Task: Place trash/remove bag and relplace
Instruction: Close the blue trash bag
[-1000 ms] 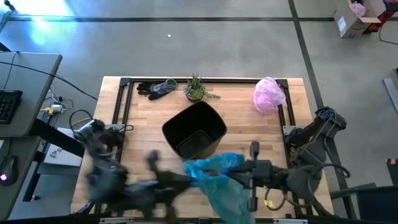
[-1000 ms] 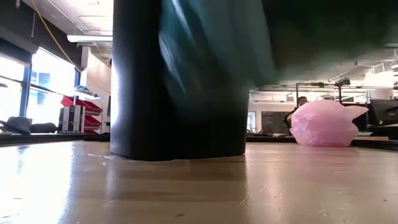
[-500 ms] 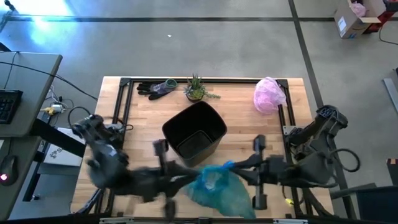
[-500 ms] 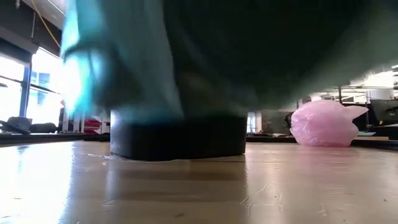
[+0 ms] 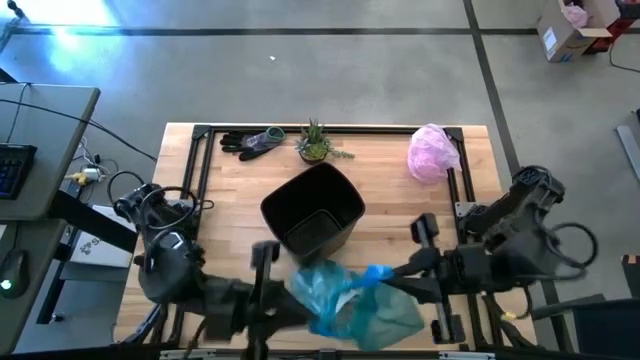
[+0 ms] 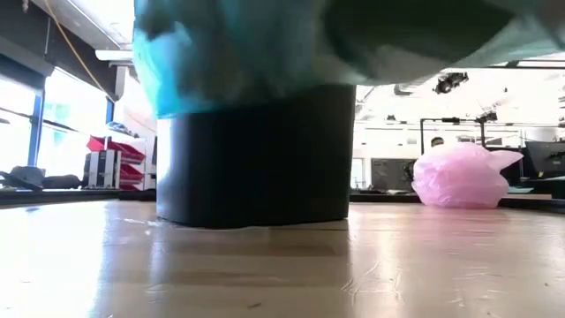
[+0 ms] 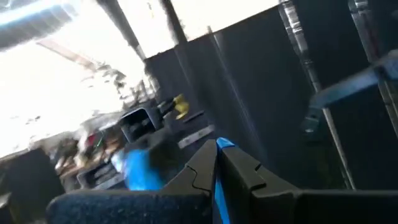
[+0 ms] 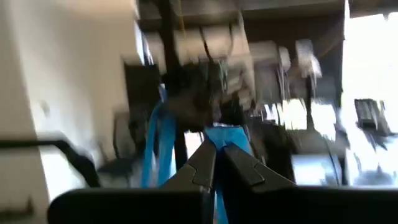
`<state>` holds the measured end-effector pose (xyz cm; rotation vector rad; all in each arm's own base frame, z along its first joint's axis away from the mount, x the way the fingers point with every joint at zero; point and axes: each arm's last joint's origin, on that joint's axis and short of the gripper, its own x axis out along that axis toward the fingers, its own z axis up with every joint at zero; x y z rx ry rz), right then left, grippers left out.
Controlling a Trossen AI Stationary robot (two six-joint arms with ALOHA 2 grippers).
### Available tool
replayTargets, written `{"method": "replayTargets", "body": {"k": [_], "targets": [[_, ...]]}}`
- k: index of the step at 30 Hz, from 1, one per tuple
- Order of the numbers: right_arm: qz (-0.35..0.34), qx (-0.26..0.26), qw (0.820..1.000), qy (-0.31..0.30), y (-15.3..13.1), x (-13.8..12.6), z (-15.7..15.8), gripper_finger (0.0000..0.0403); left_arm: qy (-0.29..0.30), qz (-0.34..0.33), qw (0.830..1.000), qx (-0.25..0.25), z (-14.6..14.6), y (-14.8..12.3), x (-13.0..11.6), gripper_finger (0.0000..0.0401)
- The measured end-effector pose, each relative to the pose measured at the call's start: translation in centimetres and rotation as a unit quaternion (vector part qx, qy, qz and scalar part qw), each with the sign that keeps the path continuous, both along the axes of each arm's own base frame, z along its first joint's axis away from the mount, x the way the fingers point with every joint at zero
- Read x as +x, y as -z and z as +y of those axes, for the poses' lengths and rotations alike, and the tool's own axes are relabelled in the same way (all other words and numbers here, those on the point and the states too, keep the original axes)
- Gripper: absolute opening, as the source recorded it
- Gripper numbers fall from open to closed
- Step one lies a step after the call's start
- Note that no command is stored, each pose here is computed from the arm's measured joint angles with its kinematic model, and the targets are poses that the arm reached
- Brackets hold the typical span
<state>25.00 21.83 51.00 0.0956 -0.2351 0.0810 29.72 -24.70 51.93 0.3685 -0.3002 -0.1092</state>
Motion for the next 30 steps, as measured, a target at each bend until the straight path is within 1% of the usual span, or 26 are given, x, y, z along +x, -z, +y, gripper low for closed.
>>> {"method": "replayTargets", "body": {"k": [1,2,3,4,5,6,7,9,10,11,12,14,15,16,17,18,19,20,21,22,23,24,26,28,30], "targets": [[0.028,0.011,1.0,0.007,0.2,-0.2,-0.1,0.0,-0.026,0.015,0.999,-0.022,0.2,0.2,0.1,0.0],[0.071,0.022,0.997,0.016,0.8,-0.2,-0.2,0.0,-0.068,0.049,0.995,-0.047,0.7,0.8,0.5,0.0],[0.119,0.031,0.992,0.028,1.7,-0.2,-0.3,0.0,-0.102,0.094,0.989,-0.056,1.2,1.8,1.0,0.0],[0.162,0.035,0.986,0.038,2.9,0.0,-0.3,0.0,-0.116,0.135,0.983,-0.052,1.5,2.9,1.4,0.0],[0.185,0.032,0.981,0.048,3.7,0.4,-0.3,0.0,-0.114,0.154,0.981,-0.042,1.6,3.6,1.8,0.0],[0.189,0.016,0.98,0.052,4.0,0.7,-0.4,0.0,-0.101,0.149,0.983,-0.031,1.6,3.7,2.2,0.0],[0.173,-0.001,0.984,0.05,3.7,1.0,-0.5,0.0,-0.085,0.121,0.989,-0.025,1.4,3.1,2.3,0.0],[0.107,-0.013,0.994,0.035,1.3,0.9,-1.2,0.0,-0.062,0.024,0.997,-0.033,1.6,0.6,1.7,0.0],[0.07,-0.007,0.997,0.025,-0.2,0.5,-1.6,0.0,-0.059,-0.012,0.997,-0.042,1.9,-0.6,0.9,0.0],[0.05,0.01,0.999,0.02,-1.2,0.0,-2.0,0.0,-0.059,-0.028,0.996,-0.057,2.2,-1.3,0.4,0.0],[0.05,0.028,0.998,0.014,-1.5,-0.4,-2.0,0.0,-0.055,-0.018,0.996,-0.07,2.2,-1.3,0.3,0.0],[0.084,0.042,0.996,0.002,-0.9,-0.9,-1.5,0.0,-0.045,0.046,0.994,-0.09,2.1,-0.1,0.6,0.0],[0.105,0.032,0.994,0.003,-0.2,-0.9,-0.9,0.0,-0.045,0.074,0.993,-0.083,2.0,0.8,1.0,0.0],[0.118,0.013,0.993,0.015,0.4,-0.8,-0.6,0.0,-0.05,0.085,0.993,-0.067,1.9,1.4,1.5,0.0],[0.113,-0.011,0.993,0.012,0.7,-0.3,-0.3,0.0,-0.045,0.075,0.995,-0.048,1.6,1.9,2.2,0.0],[0.097,-0.033,0.995,0.012,0.6,0.3,-0.4,0.0,-0.045,0.066,0.996,-0.027,1.4,2.4,3.2,0.0],[0.063,-0.037,0.997,0.009,-0.2,0.7,-0.9,0.0,-0.036,0.026,0.998,-0.047,1.7,1.9,3.7,0.0],[0.017,-0.025,1.0,-0.002,-1.4,0.6,-1.4,0.0,-0.023,0.005,0.998,-0.064,2.1,1.3,3.6,0.0],[-0.021,-0.009,1.0,-0.016,-2.5,0.1,-1.8,0.0,-0.002,-0.012,0.996,-0.088,2.9,-0.1,2.6,0.0],[-0.044,0.003,0.999,-0.029,-3.1,-0.2,-1.9,0.0,0.014,-0.009,0.995,-0.1,3.5,-0.8,2.0,0.0],[-0.049,0.009,0.998,-0.047,-3.3,-0.5,-1.7,0.0,0.02,-0.006,0.993,-0.113,4.0,-1.2,1.7,0.0],[-0.044,0.009,0.997,-0.059,-3.2,-0.6,-1.5,0.0,0.018,0.005,0.993,-0.116,4.4,-1.4,1.4,0.0],[-0.007,-0.014,0.997,-0.071,-2.0,-0.2,-0.8,0.0,0.013,0.023,0.994,-0.108,4.3,-1.0,1.4,0.0],[0.035,-0.027,0.997,-0.065,-0.4,1.3,-0.4,0.0,0.015,0.043,0.996,-0.082,3.6,0.0,2.0,0.0],[0.061,-0.018,0.996,-0.06,0.6,2.6,-0.9,0.0,0.014,0.068,0.996,-0.063,3.4,1.3,2.9,0.0]]}}
